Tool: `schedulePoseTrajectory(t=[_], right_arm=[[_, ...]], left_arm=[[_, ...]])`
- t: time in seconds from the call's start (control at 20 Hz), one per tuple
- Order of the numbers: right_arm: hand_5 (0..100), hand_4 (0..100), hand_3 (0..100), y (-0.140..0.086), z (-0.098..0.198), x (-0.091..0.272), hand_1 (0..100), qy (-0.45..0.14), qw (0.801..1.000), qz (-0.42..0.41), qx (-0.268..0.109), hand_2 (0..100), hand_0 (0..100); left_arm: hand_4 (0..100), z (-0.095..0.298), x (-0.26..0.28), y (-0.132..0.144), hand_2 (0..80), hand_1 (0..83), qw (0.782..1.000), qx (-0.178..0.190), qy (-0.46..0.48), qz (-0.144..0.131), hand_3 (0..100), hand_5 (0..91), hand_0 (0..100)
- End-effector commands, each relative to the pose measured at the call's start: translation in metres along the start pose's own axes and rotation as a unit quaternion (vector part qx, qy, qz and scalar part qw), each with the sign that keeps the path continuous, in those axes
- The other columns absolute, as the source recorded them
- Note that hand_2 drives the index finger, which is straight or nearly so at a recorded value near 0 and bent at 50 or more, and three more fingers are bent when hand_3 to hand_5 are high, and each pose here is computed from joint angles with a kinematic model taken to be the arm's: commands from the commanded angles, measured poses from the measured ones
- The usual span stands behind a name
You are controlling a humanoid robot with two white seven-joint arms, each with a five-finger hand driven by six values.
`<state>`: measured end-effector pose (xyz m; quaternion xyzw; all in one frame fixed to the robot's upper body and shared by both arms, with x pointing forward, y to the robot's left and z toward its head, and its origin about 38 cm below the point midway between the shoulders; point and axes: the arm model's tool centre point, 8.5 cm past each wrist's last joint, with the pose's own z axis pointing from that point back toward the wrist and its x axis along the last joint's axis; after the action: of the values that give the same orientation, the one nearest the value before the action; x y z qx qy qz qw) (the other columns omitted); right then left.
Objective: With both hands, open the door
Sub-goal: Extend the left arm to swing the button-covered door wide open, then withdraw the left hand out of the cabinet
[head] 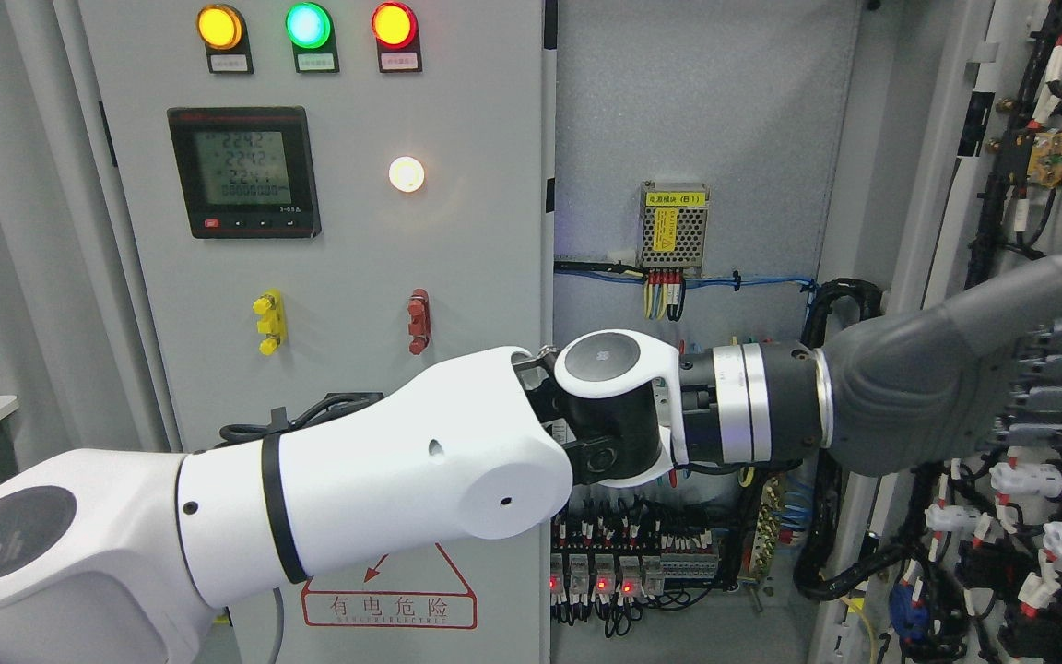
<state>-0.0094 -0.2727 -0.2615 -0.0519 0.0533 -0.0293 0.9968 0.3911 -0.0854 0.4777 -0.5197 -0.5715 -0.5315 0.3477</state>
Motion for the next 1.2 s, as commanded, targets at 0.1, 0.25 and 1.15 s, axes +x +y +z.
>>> schedulePoseTrajectory(t=[0.1,0.25,1.15], right_arm=[[0,0,0,-0.001,0.003,0.032,0,-0.033,0.999,-0.004,0.001,0,22],[0,0,0,0.000,0.003,0.030,0,-0.031,1.000,-0.004,0.002,0,22],[0,0,0,0.001,0.003,0.035,0,-0.039,0.999,-0.004,0.003,0,22]], left_arm=[[4,0.090,0.017,-0.010,2.8,0.0,0.996,0.042,-0.017,-0.074,3,0.0,30],[4,0.110,-0.009,-0.017,2.8,0.0,0.994,0.068,0.004,-0.085,3,0.0,30],[4,0.378,-0.451,-0.322,2.8,0.0,0.845,0.338,0.347,0.228,3,0.0,30]])
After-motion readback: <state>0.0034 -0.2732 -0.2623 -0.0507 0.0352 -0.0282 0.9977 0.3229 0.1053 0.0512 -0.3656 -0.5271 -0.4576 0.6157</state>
